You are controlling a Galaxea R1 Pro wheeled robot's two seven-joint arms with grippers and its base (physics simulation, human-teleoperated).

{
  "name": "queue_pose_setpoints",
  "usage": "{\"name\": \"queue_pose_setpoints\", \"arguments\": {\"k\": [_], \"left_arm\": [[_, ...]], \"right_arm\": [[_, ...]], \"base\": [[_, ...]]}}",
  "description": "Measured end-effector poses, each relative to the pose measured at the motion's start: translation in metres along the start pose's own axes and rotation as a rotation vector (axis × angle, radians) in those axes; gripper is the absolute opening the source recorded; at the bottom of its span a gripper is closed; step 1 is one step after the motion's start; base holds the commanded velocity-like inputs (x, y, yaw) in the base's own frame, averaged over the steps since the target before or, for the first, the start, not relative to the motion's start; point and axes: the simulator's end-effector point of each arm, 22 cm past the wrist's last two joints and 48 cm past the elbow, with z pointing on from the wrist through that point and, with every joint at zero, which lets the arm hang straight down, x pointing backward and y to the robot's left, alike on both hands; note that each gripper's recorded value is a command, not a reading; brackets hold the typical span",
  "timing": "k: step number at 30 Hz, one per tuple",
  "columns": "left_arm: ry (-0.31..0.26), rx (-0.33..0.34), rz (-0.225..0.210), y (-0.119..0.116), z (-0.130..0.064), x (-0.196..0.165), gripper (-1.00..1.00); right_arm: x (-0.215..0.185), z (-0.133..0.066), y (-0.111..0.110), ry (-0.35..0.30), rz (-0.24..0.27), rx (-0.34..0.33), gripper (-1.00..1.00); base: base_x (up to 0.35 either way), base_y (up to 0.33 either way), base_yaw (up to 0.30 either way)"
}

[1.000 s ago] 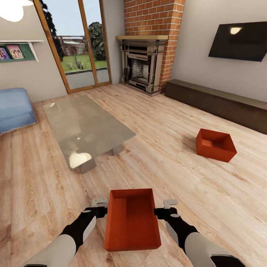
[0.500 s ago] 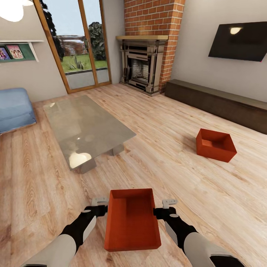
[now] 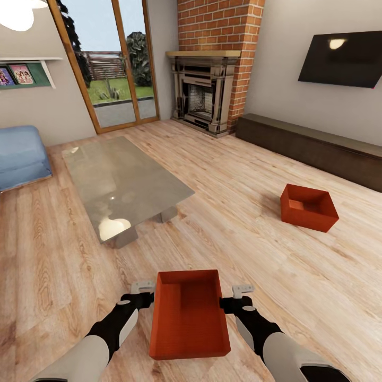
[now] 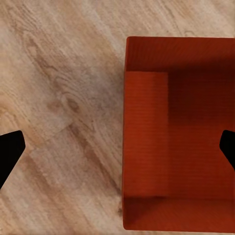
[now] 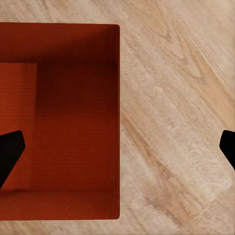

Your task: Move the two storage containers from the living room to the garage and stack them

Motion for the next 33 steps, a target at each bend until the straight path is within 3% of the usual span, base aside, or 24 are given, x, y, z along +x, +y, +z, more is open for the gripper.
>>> {"name": "queue_pose_setpoints", "arguments": {"k": [15, 33], "left_arm": [[-0.007, 0.000, -0.024, -0.002, -0.001, -0.004, 1.00], [-0.009, -0.002, -0.026, 0.000, 0.025, 0.012, 1.00]], "right_arm": [[-0.001, 0.000, -0.001, -0.002, -0.001, 0.002, 1.00], [0.017, 0.026, -0.002, -0.005, -0.002, 0.005, 1.00]], "base": [[0.000, 0.000, 0.000], [0.000, 0.000, 0.000]]}}
